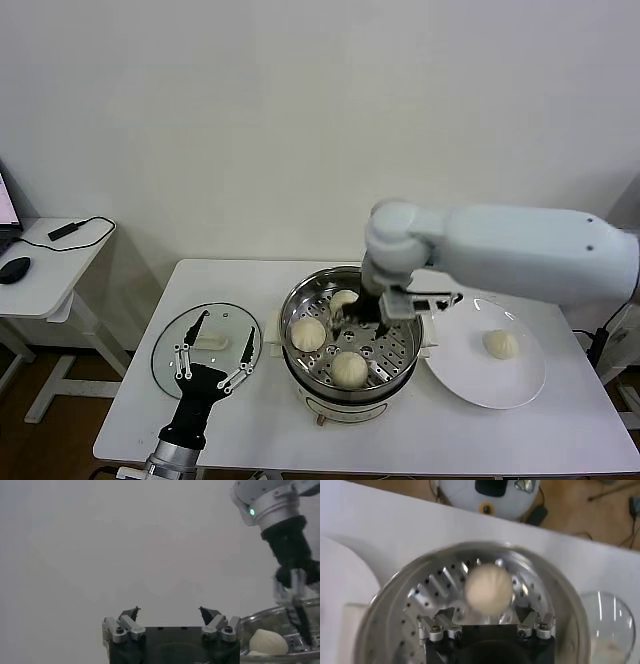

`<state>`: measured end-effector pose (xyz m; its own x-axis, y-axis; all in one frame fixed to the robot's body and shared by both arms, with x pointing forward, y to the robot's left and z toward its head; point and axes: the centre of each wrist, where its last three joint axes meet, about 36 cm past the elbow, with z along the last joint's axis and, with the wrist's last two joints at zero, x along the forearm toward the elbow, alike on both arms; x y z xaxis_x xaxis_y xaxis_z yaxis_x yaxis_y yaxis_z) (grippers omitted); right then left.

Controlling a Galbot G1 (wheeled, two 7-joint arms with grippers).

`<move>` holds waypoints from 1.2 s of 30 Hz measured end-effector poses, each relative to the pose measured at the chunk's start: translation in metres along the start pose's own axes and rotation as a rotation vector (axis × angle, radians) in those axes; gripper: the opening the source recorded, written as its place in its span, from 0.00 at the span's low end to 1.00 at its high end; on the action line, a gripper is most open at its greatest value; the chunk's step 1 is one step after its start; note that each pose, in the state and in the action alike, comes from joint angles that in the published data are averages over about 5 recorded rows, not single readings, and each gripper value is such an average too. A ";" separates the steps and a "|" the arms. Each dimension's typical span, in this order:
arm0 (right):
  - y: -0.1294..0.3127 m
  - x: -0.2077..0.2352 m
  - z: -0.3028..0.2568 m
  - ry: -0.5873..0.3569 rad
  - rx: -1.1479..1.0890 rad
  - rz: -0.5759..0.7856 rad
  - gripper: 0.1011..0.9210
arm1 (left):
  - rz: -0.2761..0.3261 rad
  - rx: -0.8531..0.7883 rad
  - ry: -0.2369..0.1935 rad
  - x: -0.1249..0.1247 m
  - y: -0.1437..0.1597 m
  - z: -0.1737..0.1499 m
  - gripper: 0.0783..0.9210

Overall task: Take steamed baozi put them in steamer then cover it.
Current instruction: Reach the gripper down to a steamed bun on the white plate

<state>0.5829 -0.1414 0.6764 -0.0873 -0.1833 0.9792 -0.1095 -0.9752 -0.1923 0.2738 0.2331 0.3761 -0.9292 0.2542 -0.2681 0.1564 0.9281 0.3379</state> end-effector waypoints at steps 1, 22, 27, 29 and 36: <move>0.008 0.006 0.007 0.004 -0.056 0.008 0.88 | 0.001 0.000 0.000 0.000 0.000 0.000 0.88; 0.279 0.016 0.110 0.047 -1.118 0.057 0.88 | 0.019 -0.002 -0.008 -0.002 -0.001 0.002 0.88; 0.322 -0.013 0.109 0.062 -1.232 0.038 0.88 | 0.017 -0.005 -0.001 -0.002 0.000 0.002 0.88; 0.335 -0.027 0.107 0.066 -1.267 0.028 0.88 | 0.015 -0.007 0.001 -0.001 0.000 0.002 0.88; 0.366 -0.074 0.095 0.070 -1.362 -0.010 0.88 | 0.014 -0.008 0.003 0.000 0.000 0.001 0.88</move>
<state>0.6432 -0.4967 0.5393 -0.1261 -0.1306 0.9834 -0.9877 -0.0754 -0.1367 0.2743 0.2334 0.3753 -0.9281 0.2659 -0.2605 0.1665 0.9224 0.3484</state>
